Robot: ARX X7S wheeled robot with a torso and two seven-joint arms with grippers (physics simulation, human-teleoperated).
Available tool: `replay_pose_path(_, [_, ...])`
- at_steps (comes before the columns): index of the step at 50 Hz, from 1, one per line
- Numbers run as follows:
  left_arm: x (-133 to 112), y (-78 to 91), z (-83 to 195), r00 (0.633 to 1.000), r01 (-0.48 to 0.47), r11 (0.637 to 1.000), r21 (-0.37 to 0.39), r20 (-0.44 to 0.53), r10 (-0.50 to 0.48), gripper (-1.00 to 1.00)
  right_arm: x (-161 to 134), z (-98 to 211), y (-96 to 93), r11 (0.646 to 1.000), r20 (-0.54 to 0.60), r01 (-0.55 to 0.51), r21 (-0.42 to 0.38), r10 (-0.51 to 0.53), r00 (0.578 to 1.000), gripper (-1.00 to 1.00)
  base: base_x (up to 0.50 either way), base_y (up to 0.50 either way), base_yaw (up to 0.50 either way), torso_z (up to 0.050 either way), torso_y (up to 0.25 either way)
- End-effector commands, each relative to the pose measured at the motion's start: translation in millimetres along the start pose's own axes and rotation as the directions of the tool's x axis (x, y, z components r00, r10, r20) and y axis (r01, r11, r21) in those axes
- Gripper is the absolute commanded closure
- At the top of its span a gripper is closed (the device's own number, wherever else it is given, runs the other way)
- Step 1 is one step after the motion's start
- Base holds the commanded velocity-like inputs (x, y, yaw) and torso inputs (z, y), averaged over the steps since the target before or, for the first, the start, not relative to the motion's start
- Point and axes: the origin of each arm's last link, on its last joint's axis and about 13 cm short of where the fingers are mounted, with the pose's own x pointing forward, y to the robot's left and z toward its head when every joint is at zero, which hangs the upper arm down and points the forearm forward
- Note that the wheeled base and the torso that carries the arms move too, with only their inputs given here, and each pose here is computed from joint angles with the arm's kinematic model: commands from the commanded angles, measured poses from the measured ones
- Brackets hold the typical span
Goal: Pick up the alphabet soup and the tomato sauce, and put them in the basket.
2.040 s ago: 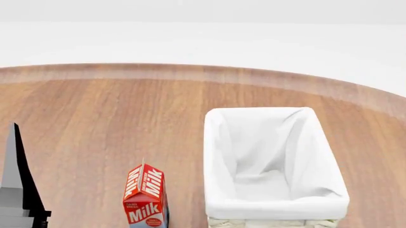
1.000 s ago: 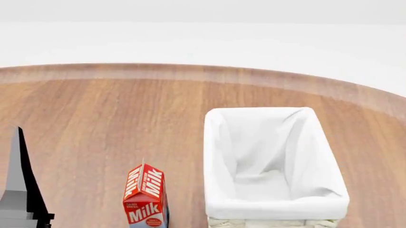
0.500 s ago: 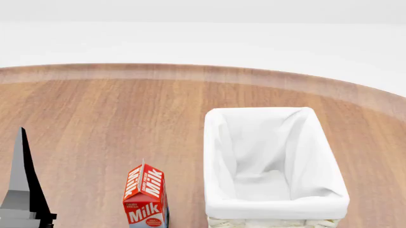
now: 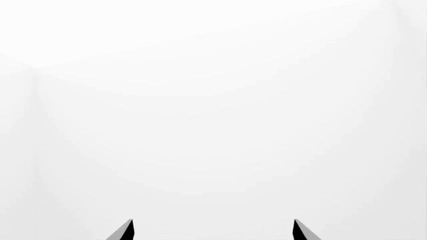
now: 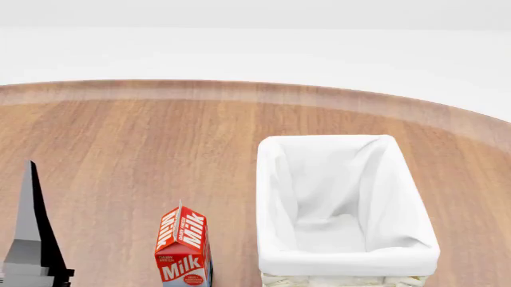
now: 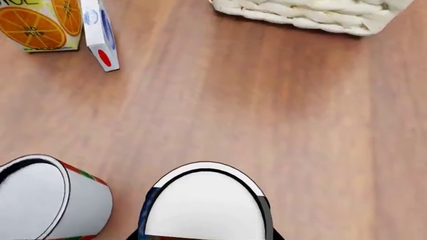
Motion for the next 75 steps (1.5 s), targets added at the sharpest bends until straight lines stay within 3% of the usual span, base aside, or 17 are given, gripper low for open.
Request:
replay_pose_path(1, [0, -0.7, -1, 1.000, 0.003, 1.000, -0.002, -0.001, -0.003, -1.00, -19, 31, -3.1, 1.000, 0.153, 0.011, -0.025, -0.007, 0.988, 1.00, 0.00, 0.00, 0.00, 0.000, 0.000])
replay_pose_path(18, [1, -0.7, 0, 1.000, 0.004, 1.000, -0.002, 0.002, -0.004, -1.00, -43, 72, -10.9, 1.000, 0.331, 0.027, -0.009, -0.023, 0.943, 1.00, 0.00, 0.00, 0.00, 0.000, 0.001])
replay_pose_path(31, [1, -0.5, 2, 1.000, 0.002, 1.000, -0.001, 0.007, -0.002, -1.00, -73, 130, -23.1, 0.999, 0.510, 0.034, 0.030, -0.044, 0.859, 1.00, 0.00, 0.00, 0.00, 0.000, 0.000])
replay_pose_path(46, [2, -2.2, 1, 1.000, 0.006, 1.000, -0.005, 0.004, -0.006, -1.00, -94, 163, -27.2, 0.999, 0.614, 0.032, 0.041, -0.050, 0.787, 1.00, 0.00, 0.00, 0.00, 0.000, 0.001])
replay_pose_path(47, [2, -1.8, 2, 1.000, 0.005, 1.000, -0.005, 0.006, -0.005, -1.00, -98, 171, -26.2, 0.998, 0.633, 0.017, 0.052, -0.046, 0.773, 1.00, 0.00, 0.00, 0.00, 0.000, 0.000])
replay_pose_path(49, [3, -1.9, 1, 1.000, 0.005, 1.000, -0.005, 0.007, -0.005, -1.00, -111, 188, -23.6, 0.999, 0.727, -0.011, 0.049, -0.029, 0.686, 1.00, 0.00, 0.00, 0.00, 0.000, 0.000])
replay_pose_path(51, [2, -2.1, 0, 1.000, 0.006, 1.000, -0.004, 0.006, -0.006, -1.00, -115, 180, -28.4, 0.998, 0.666, 0.037, 0.049, -0.060, 0.743, 1.00, 0.00, 0.00, 0.00, 0.000, 0.000])
replay_pose_path(62, [2, -2.2, -1, 1.000, 0.007, 1.000, -0.007, 0.003, -0.007, -1.00, -123, 221, -37.1, 0.994, 0.731, 0.058, 0.095, -0.109, 0.674, 1.00, 0.00, 0.00, 0.00, 0.000, 0.000])
replay_pose_path(75, [2, -1.3, 0, 1.000, 0.007, 1.000, -0.007, 0.002, -0.007, -1.00, -95, 266, -50.2, 0.984, 0.729, 0.117, 0.135, -0.178, 0.660, 1.00, 0.00, 0.00, 0.00, 0.000, 0.001])
